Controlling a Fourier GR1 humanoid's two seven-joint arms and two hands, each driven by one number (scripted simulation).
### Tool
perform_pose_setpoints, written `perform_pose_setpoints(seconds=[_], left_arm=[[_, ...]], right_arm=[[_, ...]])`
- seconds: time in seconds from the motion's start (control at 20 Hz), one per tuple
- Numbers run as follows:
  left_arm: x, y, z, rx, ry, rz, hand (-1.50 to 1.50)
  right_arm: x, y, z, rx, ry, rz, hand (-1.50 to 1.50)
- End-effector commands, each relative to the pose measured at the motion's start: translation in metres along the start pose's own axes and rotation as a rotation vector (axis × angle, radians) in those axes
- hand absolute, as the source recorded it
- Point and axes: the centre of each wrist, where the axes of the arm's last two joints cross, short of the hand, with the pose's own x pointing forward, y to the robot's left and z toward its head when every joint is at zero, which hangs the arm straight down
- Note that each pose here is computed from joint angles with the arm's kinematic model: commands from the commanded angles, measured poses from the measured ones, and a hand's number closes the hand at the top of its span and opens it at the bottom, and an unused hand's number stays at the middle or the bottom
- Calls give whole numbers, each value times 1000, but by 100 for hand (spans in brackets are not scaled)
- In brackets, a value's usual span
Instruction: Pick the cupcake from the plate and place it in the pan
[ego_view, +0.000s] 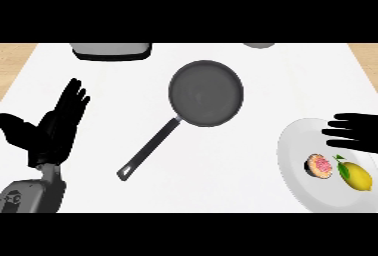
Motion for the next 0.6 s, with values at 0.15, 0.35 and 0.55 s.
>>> perform_pose_setpoints(seconds=[0.15, 0.35, 0.55], left_arm=[[-2, 10, -3, 3, -10, -13, 0], [3, -4, -17, 9, 1, -7, 0], [-8, 5, -13, 17, -13, -12, 0]], right_arm=[[11, -5, 2, -18, -14, 22, -150], [32, -16, -18, -36, -35, 12, -150], [40, -8, -6, 22, 20, 38, -150]])
